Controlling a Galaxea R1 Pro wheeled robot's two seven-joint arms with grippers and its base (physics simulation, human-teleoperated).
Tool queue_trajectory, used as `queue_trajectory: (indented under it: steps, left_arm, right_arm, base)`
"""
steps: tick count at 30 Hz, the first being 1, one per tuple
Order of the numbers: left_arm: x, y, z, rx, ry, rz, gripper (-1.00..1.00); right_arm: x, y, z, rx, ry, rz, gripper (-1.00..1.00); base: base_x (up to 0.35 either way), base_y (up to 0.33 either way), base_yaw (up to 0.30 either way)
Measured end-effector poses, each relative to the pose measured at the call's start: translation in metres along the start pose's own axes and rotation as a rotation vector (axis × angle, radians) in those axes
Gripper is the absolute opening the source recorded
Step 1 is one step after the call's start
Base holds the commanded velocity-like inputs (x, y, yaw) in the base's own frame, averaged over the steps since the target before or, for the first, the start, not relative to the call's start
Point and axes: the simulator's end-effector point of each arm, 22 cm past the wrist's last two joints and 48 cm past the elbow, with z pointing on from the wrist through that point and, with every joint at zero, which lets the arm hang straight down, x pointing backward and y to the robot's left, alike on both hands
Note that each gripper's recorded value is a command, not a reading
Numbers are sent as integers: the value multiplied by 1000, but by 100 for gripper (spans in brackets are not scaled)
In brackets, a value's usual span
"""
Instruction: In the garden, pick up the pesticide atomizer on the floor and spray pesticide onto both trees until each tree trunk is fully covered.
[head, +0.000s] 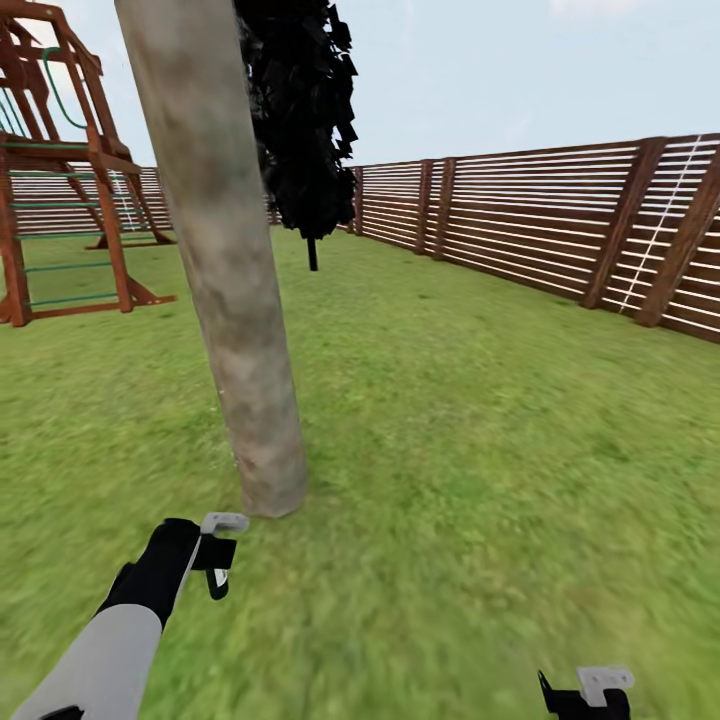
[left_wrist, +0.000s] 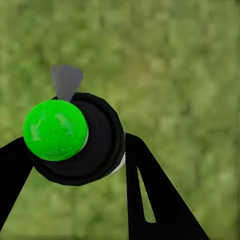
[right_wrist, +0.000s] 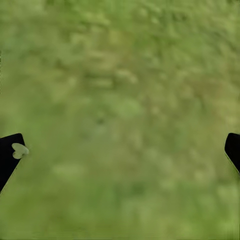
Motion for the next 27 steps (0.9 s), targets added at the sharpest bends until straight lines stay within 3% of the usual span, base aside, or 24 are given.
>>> queue_trajectory:
  steps: [5,8,10,11,13,16,18,19,21,22,24,27]
  left_arm:
    - [0,-8,1,12,-2,2,-100]
    - [-3,-29,1,42,-6,3,-100]
    - [-17,-51,-4,70,-37,13,-100]
    - [-36,-60,-14,74,-83,30,-100]
    - [-53,-46,-25,38,-122,48,-100]
    - [-68,12,-38,-35,-150,49,-100]
    - [-80,13,-44,-14,-168,43,-100]
    - [-84,-3,-44,13,-173,47,-100]
    - [-91,-63,-44,87,-178,95,-100]
    - [-91,-74,-45,92,-173,115,-100]
    - [-99,-59,-49,62,-173,118,-100]
    - [-109,-8,-59,3,-178,105,-100]
  right_arm:
    - [0,0,0,-1,0,0,100]
    - [0,0,0,0,0,0,100]
    - [0,0,0,0,0,0,100]
    - [0,0,0,-1,0,0,100]
    - [0,1,0,-1,0,0,100]
    - [0,1,0,-1,0,0,100]
    - [0,1,0,-2,0,0,100]
    - [0,0,0,-1,0,0,100]
    - [0,0,0,-1,0,0,100]
    - [0,0,0,-1,0,0,100]
    - [0,1,0,-2,0,0,100]
    - [0,1,0,-1,0,0,100]
  base:
    - [172,-211,278]
    - [23,-29,226]
    - [3,-4,55]
    - [1,-1,14]
    - [0,0,5]
    - [0,0,1]
    - [0,0,0]
    - [0,0,0]
    - [0,0,0]
    - [0,0,0]
    - [0,0,0]
    - [0,0,0]
